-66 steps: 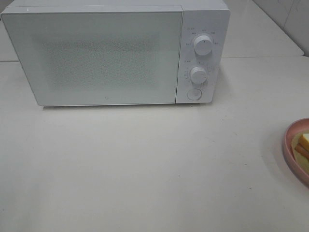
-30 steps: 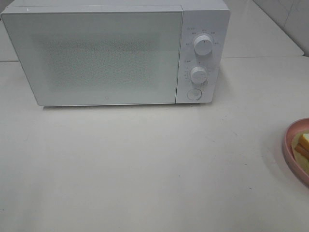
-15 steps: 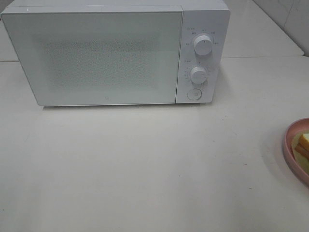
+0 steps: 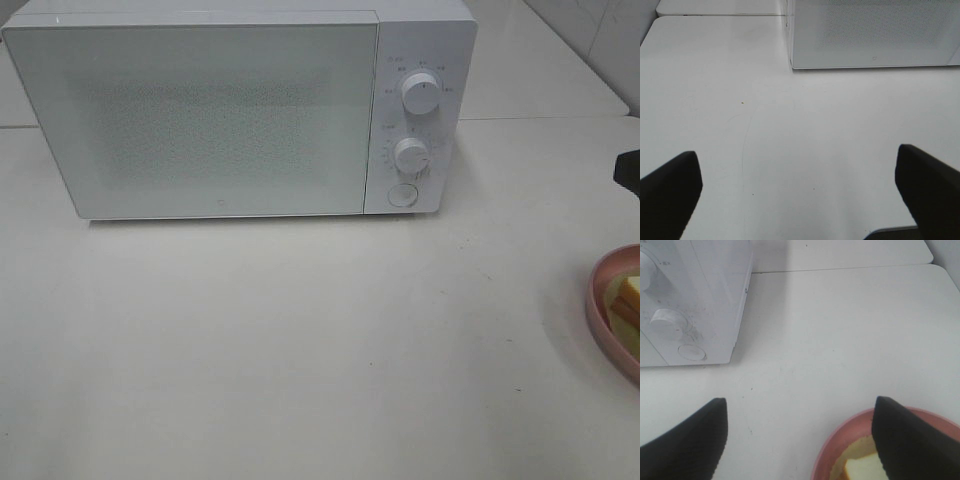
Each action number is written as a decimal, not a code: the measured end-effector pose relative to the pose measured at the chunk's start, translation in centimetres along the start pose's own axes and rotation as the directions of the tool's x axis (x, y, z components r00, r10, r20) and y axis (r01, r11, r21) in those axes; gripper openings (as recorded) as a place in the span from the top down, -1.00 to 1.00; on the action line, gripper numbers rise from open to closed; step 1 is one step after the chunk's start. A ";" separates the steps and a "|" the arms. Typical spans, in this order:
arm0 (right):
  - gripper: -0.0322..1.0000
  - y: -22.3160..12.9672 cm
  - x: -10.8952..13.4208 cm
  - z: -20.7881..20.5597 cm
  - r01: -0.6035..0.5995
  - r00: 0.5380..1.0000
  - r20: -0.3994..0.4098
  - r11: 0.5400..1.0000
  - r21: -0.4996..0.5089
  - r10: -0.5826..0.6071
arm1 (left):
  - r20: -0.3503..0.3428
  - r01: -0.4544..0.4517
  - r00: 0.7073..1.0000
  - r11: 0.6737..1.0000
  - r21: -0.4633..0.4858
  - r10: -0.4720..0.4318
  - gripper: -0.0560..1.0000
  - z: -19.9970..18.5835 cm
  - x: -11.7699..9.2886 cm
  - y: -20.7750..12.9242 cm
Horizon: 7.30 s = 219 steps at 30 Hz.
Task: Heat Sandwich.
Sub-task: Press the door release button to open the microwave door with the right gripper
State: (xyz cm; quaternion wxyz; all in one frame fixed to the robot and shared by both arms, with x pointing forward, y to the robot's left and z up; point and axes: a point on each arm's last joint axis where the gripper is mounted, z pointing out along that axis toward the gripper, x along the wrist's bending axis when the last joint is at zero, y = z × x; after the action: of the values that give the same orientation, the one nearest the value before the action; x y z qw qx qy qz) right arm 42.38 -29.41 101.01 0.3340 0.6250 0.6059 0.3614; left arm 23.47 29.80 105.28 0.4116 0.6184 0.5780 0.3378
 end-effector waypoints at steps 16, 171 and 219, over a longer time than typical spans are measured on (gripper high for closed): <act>-0.54 0.8 0.0 6.0 -0.002 1.000 -0.014 0.968 -0.251 -0.002 | 0.000 0.000 1.000 1.000 0.000 0.000 -0.95 0.0 0.0 0.0; 0.91 -6.4 15.2 21.4 -0.998 0.040 -0.066 0.043 0.035 0.997 | 0.001 0.001 1.000 1.000 0.000 -0.001 -0.95 0.0 0.0 0.0; 0.91 -5.9 16.8 23.7 -0.994 -0.047 -0.083 -0.054 -0.091 0.995 | 0.001 0.001 1.000 1.000 0.000 -0.001 -0.95 0.0 0.0 0.0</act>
State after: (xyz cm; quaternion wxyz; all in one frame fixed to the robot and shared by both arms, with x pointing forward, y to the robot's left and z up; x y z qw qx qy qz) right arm 59.74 -11.85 84.53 0.0092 0.8492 -0.0592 0.5247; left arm 23.47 29.79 105.28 0.4119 0.6184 0.5780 0.3374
